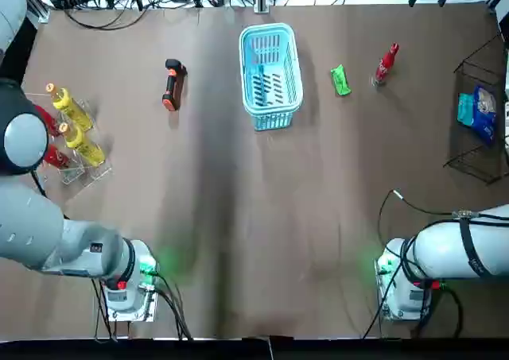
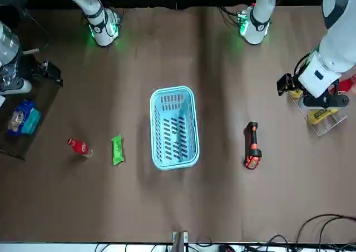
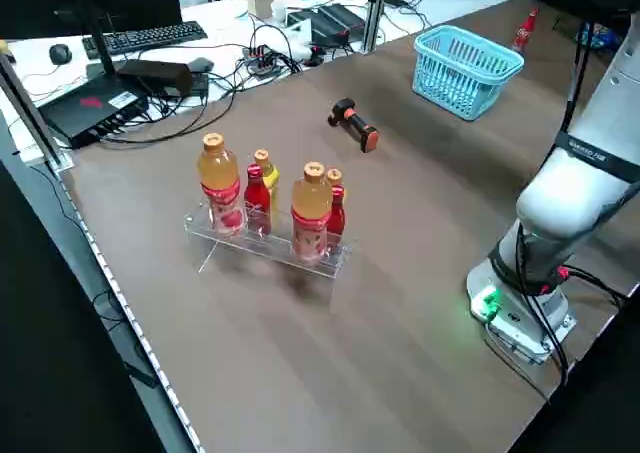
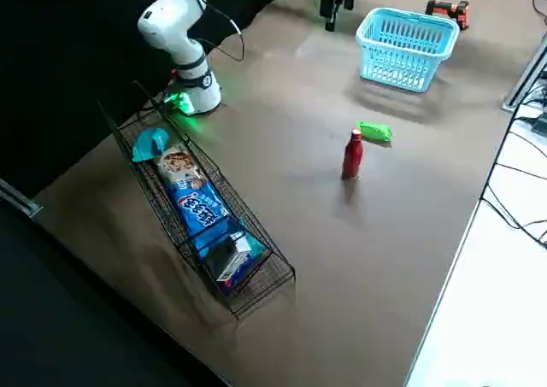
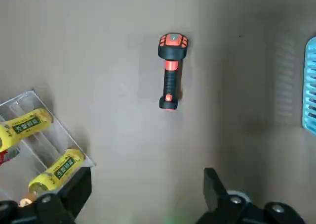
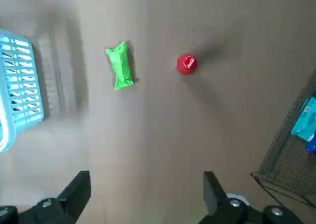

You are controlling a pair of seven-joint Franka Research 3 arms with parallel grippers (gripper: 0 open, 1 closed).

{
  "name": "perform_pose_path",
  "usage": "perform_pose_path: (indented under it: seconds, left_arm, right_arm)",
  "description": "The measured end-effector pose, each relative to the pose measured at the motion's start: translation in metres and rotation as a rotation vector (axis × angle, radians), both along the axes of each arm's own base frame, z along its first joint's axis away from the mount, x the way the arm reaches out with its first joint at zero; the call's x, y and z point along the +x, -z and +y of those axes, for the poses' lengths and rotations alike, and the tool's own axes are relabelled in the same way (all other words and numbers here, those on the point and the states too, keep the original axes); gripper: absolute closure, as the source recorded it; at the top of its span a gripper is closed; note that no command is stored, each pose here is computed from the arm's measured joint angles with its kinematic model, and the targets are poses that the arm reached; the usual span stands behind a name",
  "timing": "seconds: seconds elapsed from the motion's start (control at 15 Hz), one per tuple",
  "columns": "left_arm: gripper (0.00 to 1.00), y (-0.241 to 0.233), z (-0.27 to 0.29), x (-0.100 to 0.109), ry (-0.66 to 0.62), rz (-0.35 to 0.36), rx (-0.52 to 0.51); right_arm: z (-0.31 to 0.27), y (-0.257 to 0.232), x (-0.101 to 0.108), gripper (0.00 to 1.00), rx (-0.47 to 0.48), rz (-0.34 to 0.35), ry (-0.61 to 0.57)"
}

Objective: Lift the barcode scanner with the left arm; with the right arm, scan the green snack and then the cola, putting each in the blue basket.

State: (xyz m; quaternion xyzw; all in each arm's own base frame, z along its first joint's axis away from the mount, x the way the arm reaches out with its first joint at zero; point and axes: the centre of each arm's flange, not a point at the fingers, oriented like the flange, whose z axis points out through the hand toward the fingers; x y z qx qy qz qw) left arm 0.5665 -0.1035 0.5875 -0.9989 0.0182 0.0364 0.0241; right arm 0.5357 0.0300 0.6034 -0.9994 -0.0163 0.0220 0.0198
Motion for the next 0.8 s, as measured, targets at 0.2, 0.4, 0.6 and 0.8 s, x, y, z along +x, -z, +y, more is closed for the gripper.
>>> perform_pose_path:
  seconds: [0.2, 0.4, 0.6, 0.8]
  left_arm:
    - [0.00, 0.000, 0.001, 0.000, -0.002, 0.000, 0.000]
    - [0.00, 0.004, 0.001, 0.001, -0.001, 0.007, 0.001]
    - [0.00, 0.031, -0.001, 0.013, 0.003, 0.033, 0.001]
    - [0.00, 0.112, -0.011, 0.039, 0.028, 0.109, 0.000]
  right_arm:
    - [0.000, 0.001, -0.001, 0.00, 0.000, 0.010, 0.003]
    - [0.000, 0.000, -0.001, 0.00, 0.001, 0.006, 0.007]
    - [-0.002, 0.002, 0.001, 0.00, 0.001, 0.004, 0.015]
    - [-0.004, 0.011, 0.009, 0.00, 0.001, -0.005, 0.022]
